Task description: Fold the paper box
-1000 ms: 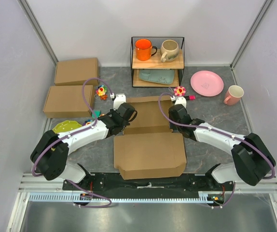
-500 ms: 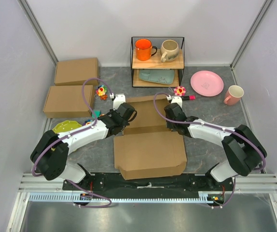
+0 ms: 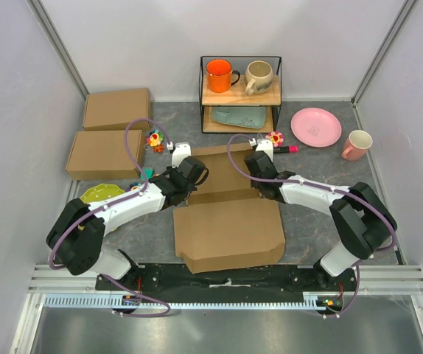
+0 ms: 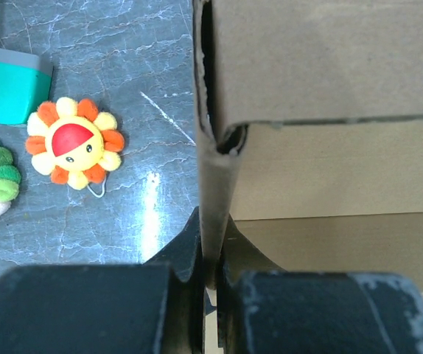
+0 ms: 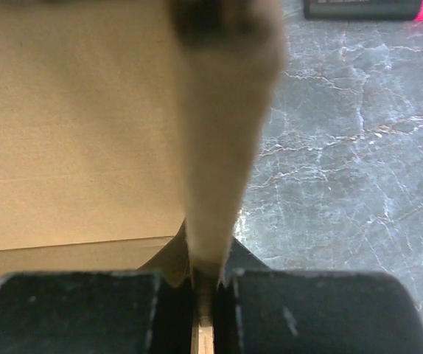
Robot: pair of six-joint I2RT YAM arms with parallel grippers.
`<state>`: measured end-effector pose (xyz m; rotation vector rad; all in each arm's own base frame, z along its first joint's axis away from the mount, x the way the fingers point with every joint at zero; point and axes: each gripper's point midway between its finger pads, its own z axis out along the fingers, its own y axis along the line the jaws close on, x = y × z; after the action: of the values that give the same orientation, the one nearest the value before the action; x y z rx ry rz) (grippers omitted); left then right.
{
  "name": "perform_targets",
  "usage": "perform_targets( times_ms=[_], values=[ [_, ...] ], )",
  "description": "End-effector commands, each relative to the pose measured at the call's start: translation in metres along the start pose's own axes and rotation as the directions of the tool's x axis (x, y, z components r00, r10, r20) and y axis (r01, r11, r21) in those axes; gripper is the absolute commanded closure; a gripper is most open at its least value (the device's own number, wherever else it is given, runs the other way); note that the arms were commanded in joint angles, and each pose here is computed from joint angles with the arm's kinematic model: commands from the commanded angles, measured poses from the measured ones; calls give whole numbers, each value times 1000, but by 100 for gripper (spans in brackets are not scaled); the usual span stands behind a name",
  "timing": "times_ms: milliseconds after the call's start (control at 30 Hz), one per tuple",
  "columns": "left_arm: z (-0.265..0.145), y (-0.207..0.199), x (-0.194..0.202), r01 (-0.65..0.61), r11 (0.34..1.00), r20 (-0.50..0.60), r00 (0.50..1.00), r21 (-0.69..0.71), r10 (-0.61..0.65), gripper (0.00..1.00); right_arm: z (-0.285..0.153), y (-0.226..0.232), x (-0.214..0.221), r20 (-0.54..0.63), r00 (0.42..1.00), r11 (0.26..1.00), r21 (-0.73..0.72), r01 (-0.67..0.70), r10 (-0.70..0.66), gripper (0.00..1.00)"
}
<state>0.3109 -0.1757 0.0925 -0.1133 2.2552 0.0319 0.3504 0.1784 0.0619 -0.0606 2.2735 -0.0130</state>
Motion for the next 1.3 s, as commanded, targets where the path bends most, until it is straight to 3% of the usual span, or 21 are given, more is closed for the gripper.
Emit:
perform_targets(
  times_ms=[0, 100, 200, 333, 533, 733, 1100, 1167, 1267],
  values=[
    [-4, -5, -18, 41, 999, 62, 997, 13, -41, 98, -4, -26, -4, 57, 996, 979, 198, 52, -65, 100],
    [-4, -8, -18, 53, 998, 73, 996, 21, -55, 98, -15, -40, -1, 79, 987, 937, 334, 105, -139, 100],
    [-2, -8, -17, 62, 998, 80, 995, 21, -64, 98, -15, -28, 0, 95, 990, 962, 260, 77, -105, 100],
    [-1, -8, -22, 79, 996, 119, 990, 29, -82, 98, -28, -8, -13, 158, 987, 994, 108, 9, -26, 65],
    [-1, -6, -37, 93, 995, 187, 978, 18, -95, 98, -50, 3, -44, 229, 973, 999, 11, -35, 32, 50],
    [-1, -9, -56, 130, 991, 275, 952, 38, -135, 98, -62, -5, -70, 318, 943, 995, -26, -99, 102, 49],
    [2, -9, -73, 105, 988, 479, 865, 114, -148, 98, -36, -23, -77, 379, 911, 986, -13, -168, 161, 52],
    [2, -10, -73, 96, 987, 505, 850, 128, -149, 98, -30, -22, -72, 376, 914, 987, -13, -162, 155, 54],
    [9, -10, -65, 66, 990, 513, 850, 123, -120, 98, -25, -18, -67, 389, 905, 985, -40, -170, 172, 69]
  ],
)
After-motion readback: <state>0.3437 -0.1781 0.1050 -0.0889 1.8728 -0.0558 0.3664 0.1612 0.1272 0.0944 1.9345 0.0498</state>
